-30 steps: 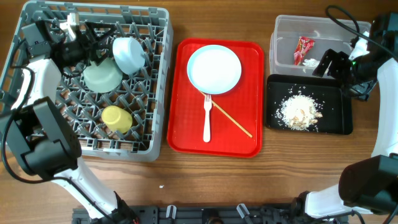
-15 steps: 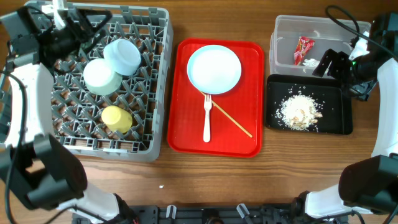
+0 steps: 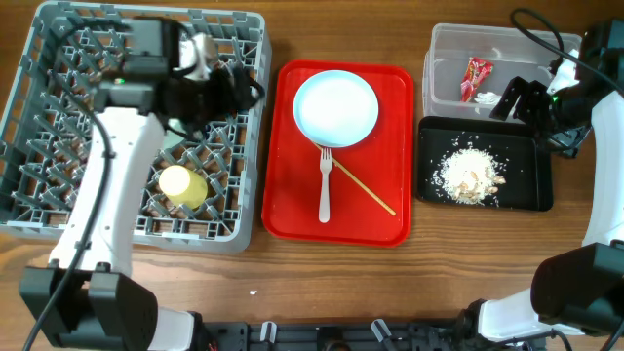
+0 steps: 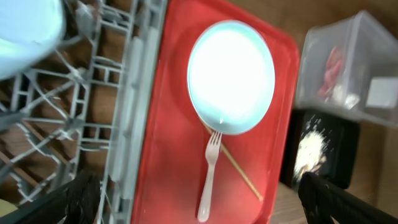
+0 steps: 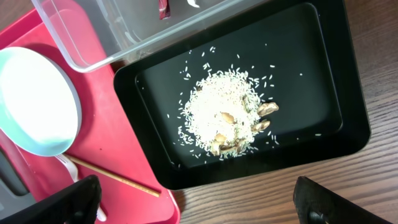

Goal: Sort waste into correct bins and load items into the dishwasher rack
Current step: 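Move the left gripper down to the white plastic fork on the tray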

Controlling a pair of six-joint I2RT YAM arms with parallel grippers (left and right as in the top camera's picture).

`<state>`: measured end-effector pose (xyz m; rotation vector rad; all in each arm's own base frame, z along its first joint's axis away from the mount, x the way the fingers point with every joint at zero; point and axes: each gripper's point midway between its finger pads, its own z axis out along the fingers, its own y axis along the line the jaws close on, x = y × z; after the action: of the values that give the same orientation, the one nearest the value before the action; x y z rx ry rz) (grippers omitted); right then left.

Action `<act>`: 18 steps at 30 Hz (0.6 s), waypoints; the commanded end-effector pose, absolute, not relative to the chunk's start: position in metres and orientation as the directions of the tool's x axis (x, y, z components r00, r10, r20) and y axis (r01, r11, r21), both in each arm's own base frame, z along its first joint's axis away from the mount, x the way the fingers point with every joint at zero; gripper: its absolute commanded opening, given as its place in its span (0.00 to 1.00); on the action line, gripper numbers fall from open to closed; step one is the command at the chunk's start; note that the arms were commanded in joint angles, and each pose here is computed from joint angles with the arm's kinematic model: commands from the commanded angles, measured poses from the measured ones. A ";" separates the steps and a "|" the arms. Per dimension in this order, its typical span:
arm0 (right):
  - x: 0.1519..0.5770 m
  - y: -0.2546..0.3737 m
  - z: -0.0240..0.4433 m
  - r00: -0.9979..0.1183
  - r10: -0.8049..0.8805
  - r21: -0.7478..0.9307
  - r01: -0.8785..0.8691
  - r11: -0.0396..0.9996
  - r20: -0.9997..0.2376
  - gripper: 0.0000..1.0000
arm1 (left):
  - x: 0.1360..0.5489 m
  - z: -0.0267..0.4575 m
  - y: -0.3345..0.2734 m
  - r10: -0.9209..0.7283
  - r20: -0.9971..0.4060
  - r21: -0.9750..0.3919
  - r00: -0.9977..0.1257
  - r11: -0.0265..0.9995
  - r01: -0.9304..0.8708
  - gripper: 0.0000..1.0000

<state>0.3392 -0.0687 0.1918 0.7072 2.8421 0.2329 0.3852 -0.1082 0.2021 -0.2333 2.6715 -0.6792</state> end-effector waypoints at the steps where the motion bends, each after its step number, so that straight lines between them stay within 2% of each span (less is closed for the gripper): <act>1: 0.339 -0.065 0.203 -0.855 0.484 0.224 0.443 0.868 -0.184 1.00 | 0.374 0.205 -0.132 -0.160 -0.351 -0.434 -0.923 0.901 0.009 1.00; 4: 0.339 -0.065 0.203 -0.855 0.484 0.224 0.443 0.868 -0.184 1.00 | 0.366 0.201 -0.151 -0.148 -0.341 -0.407 -0.929 0.913 0.004 1.00; 10: 0.339 -0.065 0.203 -0.856 0.484 0.224 0.443 0.868 -0.184 1.00 | 0.360 0.178 -0.170 -0.131 -0.361 -0.237 -0.923 0.971 -0.045 1.00; 18: 0.339 -0.065 0.203 -0.856 0.484 0.224 0.443 0.868 -0.184 1.00 | 0.340 0.116 -0.219 -0.012 -0.228 -0.170 -0.974 0.985 0.027 1.00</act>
<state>0.3392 -0.0687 0.1918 0.7072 2.8421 0.2329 0.3423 -0.2114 0.1488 0.0161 2.8357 -0.3480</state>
